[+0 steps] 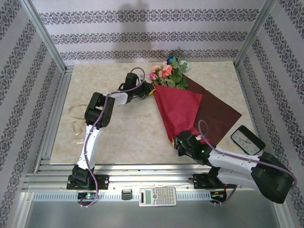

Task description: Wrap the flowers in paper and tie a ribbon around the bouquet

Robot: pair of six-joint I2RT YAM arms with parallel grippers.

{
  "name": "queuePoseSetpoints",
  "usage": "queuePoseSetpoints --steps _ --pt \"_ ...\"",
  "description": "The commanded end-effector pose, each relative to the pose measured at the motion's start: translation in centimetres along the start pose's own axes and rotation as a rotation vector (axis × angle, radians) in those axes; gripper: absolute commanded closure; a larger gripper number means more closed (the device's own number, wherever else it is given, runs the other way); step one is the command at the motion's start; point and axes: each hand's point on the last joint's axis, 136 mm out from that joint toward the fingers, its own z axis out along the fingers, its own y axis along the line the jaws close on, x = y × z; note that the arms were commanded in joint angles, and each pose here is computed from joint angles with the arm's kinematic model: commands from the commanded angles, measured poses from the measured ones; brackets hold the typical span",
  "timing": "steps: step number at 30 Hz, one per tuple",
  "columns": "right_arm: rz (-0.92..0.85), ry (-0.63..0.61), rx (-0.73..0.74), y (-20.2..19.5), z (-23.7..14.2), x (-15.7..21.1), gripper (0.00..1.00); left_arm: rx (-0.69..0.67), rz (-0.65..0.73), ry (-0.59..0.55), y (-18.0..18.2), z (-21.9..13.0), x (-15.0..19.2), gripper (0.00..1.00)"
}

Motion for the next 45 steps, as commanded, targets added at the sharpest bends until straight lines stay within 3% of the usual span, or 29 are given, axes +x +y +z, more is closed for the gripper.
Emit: queuePoseSetpoints --steps 1,10,21,22,24,27,29,35,39,45 --pt "0.116 -0.008 0.054 -1.2 0.2 -0.2 1.0 -0.033 -0.007 -0.02 1.8 0.0 -1.5 1.0" --pt "0.087 0.025 0.077 -0.8 0.9 1.0 1.0 -0.047 0.006 -0.057 1.4 -1.1 -3.9 1.0" --pt "0.003 0.167 0.115 1.9 3.6 8.1 1.0 -0.082 -0.015 -0.13 3.2 -6.5 -7.1 1.0" --pt "0.005 0.179 0.126 1.8 4.0 8.7 1.0 -0.084 -0.016 -0.133 3.3 -7.0 -7.1 0.99" --pt "0.004 0.215 0.162 1.7 4.8 9.9 1.0 -0.1 -0.027 -0.138 3.6 -8.0 -7.0 0.87" --pt "-0.019 0.256 0.217 1.6 5.1 11.3 0.7 -0.144 -0.042 -0.153 3.8 -9.7 -6.4 0.74" --pt "-0.059 0.253 0.261 1.4 4.5 11.4 0.59 -0.197 -0.057 -0.163 3.9 -11.2 -5.6 0.66" --pt "-0.247 0.231 0.411 2.2 1.3 9.6 0.45 -0.264 -0.093 -0.164 1.5 -15.1 0.6 0.64" --pt "-0.386 0.201 0.429 4.6 -1.3 7.6 0.38 -0.269 -0.084 -0.041 -0.9 -15.0 8.0 0.66" --pt "-0.538 0.114 0.416 8.1 -4.4 1.9 0.39 -0.229 -0.123 0.182 -3.4 -12.9 18.6 0.74"
